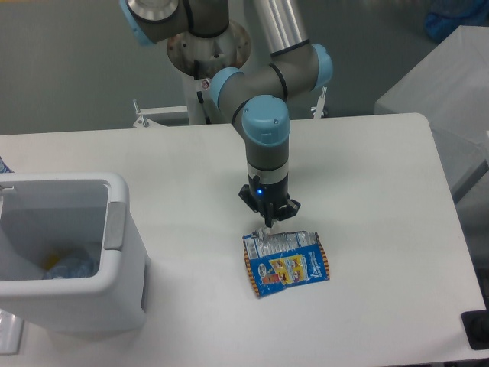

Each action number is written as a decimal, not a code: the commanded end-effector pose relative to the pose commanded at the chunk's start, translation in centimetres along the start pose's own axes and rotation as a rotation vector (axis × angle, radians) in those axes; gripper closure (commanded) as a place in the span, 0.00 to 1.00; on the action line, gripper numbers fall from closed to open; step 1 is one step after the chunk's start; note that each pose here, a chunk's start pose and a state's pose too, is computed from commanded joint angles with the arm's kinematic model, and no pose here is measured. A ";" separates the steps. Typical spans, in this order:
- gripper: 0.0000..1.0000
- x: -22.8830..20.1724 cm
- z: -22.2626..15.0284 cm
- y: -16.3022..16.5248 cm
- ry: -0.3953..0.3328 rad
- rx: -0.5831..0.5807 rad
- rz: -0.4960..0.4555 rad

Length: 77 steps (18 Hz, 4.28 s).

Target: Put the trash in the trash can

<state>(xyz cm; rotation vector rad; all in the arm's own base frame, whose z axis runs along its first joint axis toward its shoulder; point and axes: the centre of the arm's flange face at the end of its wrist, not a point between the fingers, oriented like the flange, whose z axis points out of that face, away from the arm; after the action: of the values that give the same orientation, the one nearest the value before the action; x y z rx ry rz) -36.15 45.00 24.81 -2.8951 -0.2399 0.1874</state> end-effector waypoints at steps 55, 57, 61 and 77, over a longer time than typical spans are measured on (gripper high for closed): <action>0.02 22.7 -27.3 -15.3 0.319 0.568 -0.184; 0.00 21.2 -27.1 -15.3 0.231 0.562 -0.188; 0.00 14.0 -26.7 -14.4 0.106 0.564 -0.241; 0.00 -4.2 -22.0 -2.9 -0.198 0.345 0.079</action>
<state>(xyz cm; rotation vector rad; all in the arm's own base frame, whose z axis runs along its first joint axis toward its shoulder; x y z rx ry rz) -37.47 42.28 47.19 -2.5450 -0.1132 0.4807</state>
